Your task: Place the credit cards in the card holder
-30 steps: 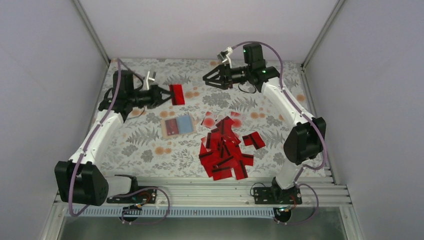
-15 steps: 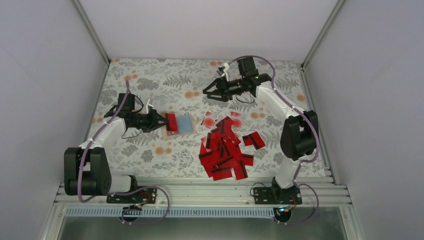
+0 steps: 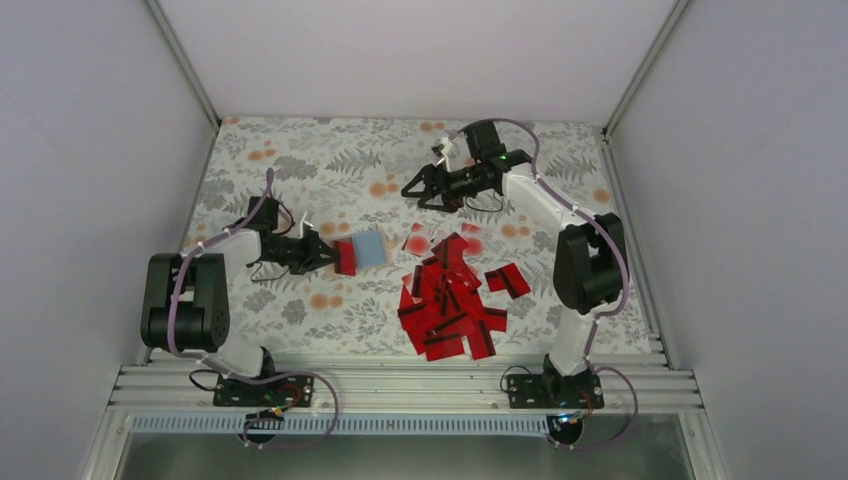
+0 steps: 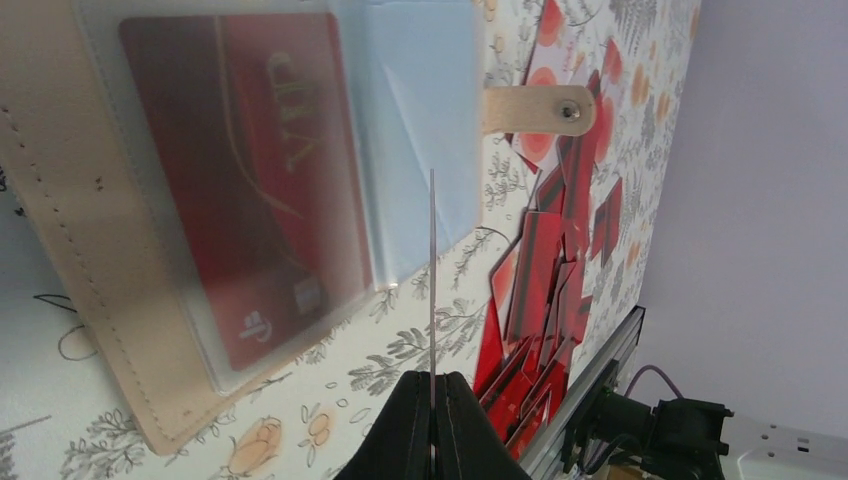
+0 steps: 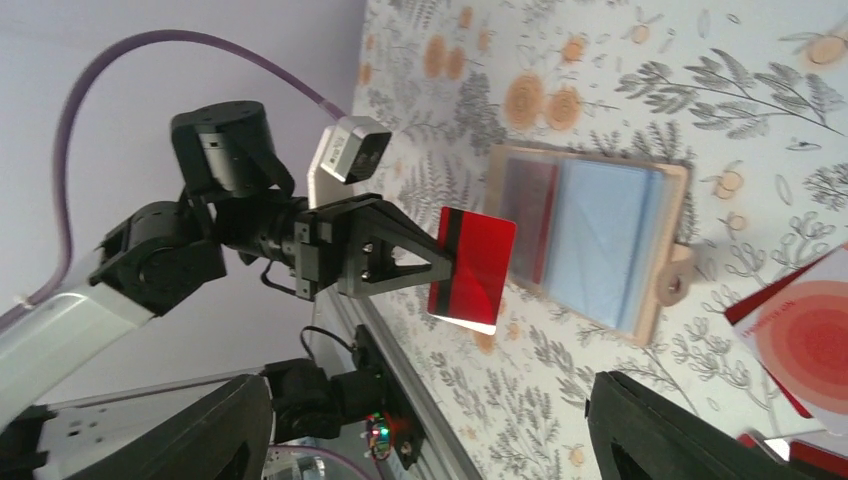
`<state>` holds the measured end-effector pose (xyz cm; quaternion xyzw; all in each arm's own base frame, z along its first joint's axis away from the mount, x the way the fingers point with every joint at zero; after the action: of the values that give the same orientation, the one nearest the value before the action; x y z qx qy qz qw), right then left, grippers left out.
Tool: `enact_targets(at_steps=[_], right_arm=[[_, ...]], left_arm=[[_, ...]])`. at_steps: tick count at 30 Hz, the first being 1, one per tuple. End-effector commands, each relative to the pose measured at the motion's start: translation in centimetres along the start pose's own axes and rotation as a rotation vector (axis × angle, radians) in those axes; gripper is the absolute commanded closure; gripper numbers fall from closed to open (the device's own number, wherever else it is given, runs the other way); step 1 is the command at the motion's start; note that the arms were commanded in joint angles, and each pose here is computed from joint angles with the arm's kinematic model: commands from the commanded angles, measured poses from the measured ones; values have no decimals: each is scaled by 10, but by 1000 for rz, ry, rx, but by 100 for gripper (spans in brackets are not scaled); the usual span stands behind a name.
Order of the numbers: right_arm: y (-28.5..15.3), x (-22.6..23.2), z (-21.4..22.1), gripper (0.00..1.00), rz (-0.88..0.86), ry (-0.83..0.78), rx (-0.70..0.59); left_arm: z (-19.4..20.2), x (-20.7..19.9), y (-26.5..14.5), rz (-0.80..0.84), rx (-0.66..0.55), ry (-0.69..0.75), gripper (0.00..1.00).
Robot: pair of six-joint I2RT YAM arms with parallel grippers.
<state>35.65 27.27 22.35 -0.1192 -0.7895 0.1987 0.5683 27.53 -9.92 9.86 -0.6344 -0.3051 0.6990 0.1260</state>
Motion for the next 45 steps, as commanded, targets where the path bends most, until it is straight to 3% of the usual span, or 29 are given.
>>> enact_targets(at_steps=[1, 45], right_arm=[[16, -18, 3, 20, 92, 0, 30], [54, -57, 15, 37, 85, 43, 130]], left_arm=[[-4, 6, 8, 39, 8, 33, 97], [-36, 17, 34, 70, 75, -7, 98]])
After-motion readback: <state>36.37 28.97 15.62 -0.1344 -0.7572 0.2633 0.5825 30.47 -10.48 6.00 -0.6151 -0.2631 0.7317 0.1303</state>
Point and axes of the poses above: each gripper's point midway between its finger pads, its own y axis out along the fingers, its own x axis along the line the jaws close on, z = x × y, the point moved 4 cm from there along -y, back along the fingers, and after that the axes turned 5 degrees about -y, right-handed, at the moved point
